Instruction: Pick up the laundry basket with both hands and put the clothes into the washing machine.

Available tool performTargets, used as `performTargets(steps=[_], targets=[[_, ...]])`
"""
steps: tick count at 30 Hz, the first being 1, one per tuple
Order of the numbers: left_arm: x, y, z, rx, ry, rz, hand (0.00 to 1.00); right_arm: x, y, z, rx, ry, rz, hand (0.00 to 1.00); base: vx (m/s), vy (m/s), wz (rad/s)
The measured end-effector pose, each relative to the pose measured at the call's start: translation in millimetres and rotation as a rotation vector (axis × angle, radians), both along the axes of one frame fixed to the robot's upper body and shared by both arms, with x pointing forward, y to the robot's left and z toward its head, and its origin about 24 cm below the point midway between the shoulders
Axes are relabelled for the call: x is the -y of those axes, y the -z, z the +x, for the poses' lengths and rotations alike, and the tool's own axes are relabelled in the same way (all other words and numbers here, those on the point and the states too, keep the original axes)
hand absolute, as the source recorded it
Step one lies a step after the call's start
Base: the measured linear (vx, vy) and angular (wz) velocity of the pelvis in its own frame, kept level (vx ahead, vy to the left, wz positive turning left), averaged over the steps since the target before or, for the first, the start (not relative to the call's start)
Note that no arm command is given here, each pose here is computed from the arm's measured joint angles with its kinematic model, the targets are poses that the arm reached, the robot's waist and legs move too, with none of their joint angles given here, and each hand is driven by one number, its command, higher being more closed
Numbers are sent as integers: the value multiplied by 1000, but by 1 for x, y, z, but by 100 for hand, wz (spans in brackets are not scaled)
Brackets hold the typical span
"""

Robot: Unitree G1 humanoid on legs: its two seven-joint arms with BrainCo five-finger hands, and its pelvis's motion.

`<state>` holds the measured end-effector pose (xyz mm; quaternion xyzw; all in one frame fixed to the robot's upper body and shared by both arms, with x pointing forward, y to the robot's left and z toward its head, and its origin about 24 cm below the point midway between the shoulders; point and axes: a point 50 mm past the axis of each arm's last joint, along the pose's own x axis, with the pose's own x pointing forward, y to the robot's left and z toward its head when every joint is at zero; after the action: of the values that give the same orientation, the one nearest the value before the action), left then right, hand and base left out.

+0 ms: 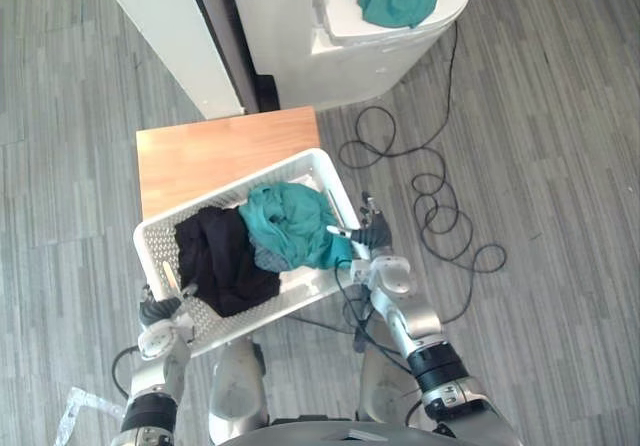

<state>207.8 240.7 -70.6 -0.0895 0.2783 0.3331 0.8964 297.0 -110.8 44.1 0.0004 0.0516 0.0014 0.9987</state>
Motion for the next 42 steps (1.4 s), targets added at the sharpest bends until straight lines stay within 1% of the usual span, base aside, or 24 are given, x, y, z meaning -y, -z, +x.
performTargets(steps=[7, 14, 21, 23, 27, 29, 35, 39, 42], targets=[[-3, -1, 4, -7, 8, 14, 0, 0, -6, 3, 21, 20, 1, 0, 14, -1, 0], [-5, -1, 4, 0, -6, 16, 0, 7, -37, 9, 152, 76, 57, 0, 2, -1, 0], [-11, -7, 8, 21, -46, 24, 0, 6, -41, 12, 167, 73, 90, 0, 0, 0, 0], [-18, -9, 10, 24, -66, 34, 0, 6, -42, 12, 169, 72, 98, 0, 0, 0, 0], [-42, -17, 16, 6, -90, 98, 0, 7, -41, 12, 162, 69, 115, 0, 0, 0, 0], [-61, -24, 21, -12, -114, 146, 0, 10, -41, 12, 165, 70, 109, 0, 0, 0, 0], [-100, -46, 30, -49, -167, 229, 0, 14, -43, 12, 181, 71, 131, 0, 0, 0, 0], [-114, -54, 30, -61, -195, 254, 0, 21, -43, 13, 187, 71, 107, 0, 22, -2, -6], [-116, -57, 31, -62, -196, 260, 0, 25, -43, 13, 189, 82, 103, 0, 9, -2, -2]])
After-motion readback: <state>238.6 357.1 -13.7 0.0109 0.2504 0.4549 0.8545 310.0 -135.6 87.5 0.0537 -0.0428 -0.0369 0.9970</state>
